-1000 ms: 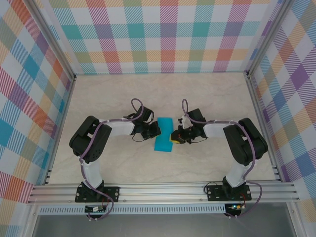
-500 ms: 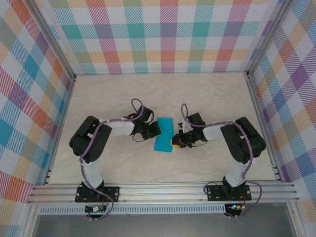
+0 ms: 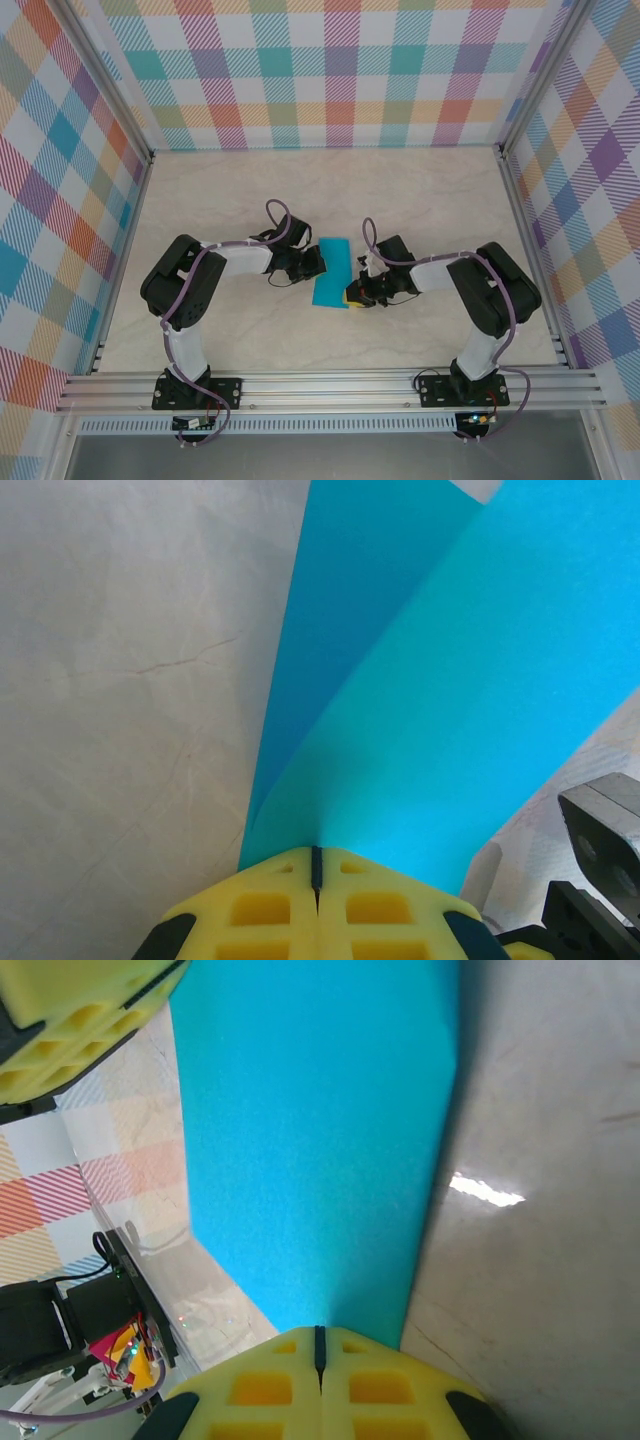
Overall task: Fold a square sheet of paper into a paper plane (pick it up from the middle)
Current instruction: Fold the square sheet of paper in half at the center of the table.
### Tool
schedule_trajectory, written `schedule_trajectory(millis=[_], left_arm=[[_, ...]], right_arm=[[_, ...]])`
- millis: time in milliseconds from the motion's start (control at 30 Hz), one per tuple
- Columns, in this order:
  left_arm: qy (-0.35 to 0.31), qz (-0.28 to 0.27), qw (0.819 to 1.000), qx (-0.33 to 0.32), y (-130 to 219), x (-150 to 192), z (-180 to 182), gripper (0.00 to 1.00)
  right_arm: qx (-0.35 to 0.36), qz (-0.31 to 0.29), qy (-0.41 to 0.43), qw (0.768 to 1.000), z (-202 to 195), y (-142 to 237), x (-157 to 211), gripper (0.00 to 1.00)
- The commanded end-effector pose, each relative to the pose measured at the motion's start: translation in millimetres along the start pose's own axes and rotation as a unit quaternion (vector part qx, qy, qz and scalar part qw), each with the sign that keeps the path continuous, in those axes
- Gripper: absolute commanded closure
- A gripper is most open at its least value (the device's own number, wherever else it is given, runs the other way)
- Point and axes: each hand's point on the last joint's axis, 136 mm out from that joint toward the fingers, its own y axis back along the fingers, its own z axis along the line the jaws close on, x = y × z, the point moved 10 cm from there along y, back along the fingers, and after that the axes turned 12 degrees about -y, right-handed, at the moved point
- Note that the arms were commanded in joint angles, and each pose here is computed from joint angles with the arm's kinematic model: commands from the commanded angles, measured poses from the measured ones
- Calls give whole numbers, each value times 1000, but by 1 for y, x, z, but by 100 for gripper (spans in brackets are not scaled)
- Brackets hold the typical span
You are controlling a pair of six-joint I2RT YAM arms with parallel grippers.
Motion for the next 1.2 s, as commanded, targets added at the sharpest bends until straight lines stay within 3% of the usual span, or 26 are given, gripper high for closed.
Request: schedule_trajectory(millis=[0,267,533,700,800,1000,1167], left_arm=[[17,53,996,-65,-11,24,21,100],[16,53,996,-63,-11,24,20,100],[17,54,996,-64,-11,24,21,100],[15,54,996,-63,-11,23,20,100],[15,56,996,-63,-12,24,20,100],[14,55,996,-65,-12,24,21,100],[15,57,996,-66,-12,25,22,100]], right_arm=[[21,1,-3,1000,-11,-3,4,100],[-13,0,33,999,10,11,12,100],[36,28,18,999,-5,-8,16,100],[77,20,2,997,-12,-7,16,100],[65,11,15,998,0,0,16,100],[10,-36,52,998,45,23,-6,100],[-3,-69,37,997,49,29,-36,100]])
